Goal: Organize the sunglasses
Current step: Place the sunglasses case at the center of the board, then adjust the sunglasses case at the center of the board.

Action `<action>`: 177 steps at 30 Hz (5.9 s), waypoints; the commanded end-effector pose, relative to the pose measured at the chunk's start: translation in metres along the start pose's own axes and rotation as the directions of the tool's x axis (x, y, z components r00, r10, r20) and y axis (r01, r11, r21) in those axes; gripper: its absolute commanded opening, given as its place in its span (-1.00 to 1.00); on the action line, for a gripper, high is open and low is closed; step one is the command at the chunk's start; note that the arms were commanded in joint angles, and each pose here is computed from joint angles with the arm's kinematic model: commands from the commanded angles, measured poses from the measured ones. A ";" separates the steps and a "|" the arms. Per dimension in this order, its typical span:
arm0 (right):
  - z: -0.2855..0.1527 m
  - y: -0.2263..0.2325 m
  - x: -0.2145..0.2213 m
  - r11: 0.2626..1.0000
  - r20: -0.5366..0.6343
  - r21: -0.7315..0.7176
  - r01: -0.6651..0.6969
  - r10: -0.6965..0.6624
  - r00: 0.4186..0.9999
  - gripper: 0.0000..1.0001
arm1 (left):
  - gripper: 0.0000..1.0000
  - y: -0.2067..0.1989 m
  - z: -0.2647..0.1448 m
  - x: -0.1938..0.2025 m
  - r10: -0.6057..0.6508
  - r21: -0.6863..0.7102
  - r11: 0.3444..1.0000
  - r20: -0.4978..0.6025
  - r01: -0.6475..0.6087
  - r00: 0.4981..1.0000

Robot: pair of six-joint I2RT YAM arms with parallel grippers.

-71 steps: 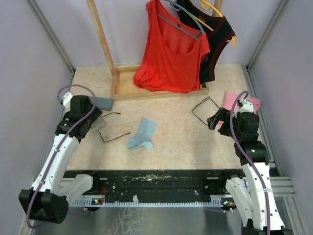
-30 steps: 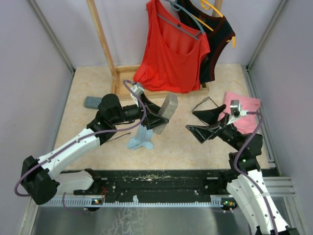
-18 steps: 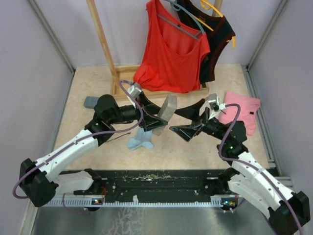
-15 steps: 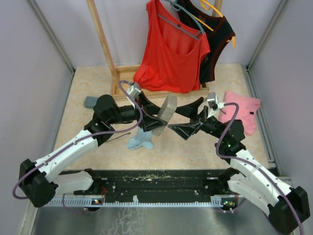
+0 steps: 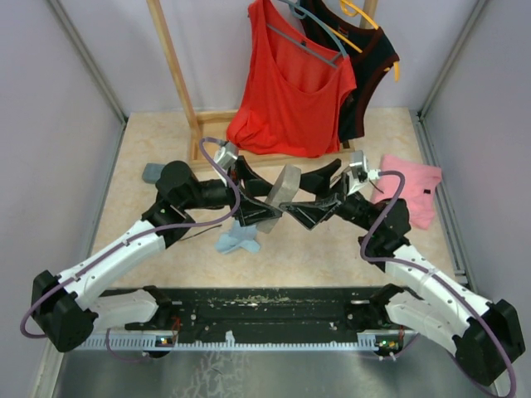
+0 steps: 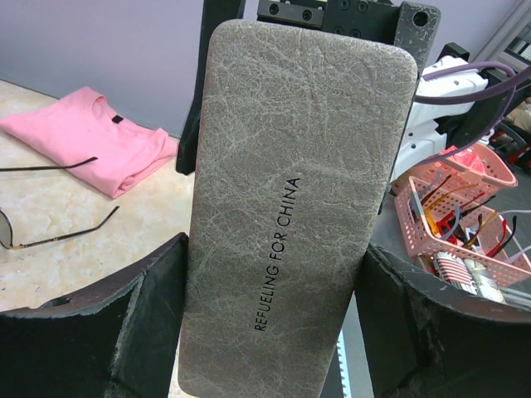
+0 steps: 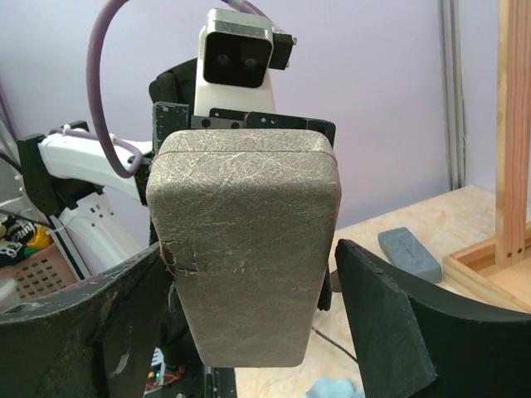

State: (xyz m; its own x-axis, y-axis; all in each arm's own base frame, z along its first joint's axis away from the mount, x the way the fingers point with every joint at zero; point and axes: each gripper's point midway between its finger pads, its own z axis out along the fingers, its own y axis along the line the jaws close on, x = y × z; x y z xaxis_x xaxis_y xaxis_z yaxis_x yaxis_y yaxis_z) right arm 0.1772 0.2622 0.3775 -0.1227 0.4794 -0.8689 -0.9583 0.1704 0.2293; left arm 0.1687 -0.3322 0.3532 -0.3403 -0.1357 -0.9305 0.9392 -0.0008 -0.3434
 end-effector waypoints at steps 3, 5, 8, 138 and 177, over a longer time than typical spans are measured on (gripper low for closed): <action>0.013 0.018 -0.029 0.996 0.074 -0.076 0.049 -0.043 0.996 0.43 | -1.00 -0.019 -0.002 -0.019 0.073 0.062 0.995 0.051 -0.076 0.996; 0.014 0.019 -0.027 0.996 0.067 -0.081 0.044 -0.039 0.997 0.35 | -1.00 -0.018 -0.002 -0.019 0.072 0.057 0.996 0.053 -0.075 0.996; 0.014 0.018 -0.023 0.996 0.055 -0.083 0.033 -0.029 0.998 0.24 | -1.00 -0.017 -0.002 -0.019 0.069 0.054 0.996 0.054 -0.072 0.996; -0.189 -0.198 0.100 0.071 0.023 0.995 -0.068 0.499 0.866 0.92 | 0.96 0.140 -0.115 0.097 -0.365 -0.985 0.110 0.083 0.132 0.927; -0.252 -0.136 0.024 0.023 0.104 0.994 -0.110 0.198 0.975 0.94 | 0.89 0.187 0.047 0.268 -0.533 -0.986 0.099 -0.164 -0.131 0.830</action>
State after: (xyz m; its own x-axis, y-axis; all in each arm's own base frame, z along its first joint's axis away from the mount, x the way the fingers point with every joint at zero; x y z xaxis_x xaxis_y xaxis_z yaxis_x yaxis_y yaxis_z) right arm 0.2358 0.0346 0.2083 -0.3039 0.6009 -0.7392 0.2657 0.7986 0.5400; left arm 0.2555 -0.4185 0.0544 -0.7842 0.0634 -0.6173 0.1308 0.9893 -0.0645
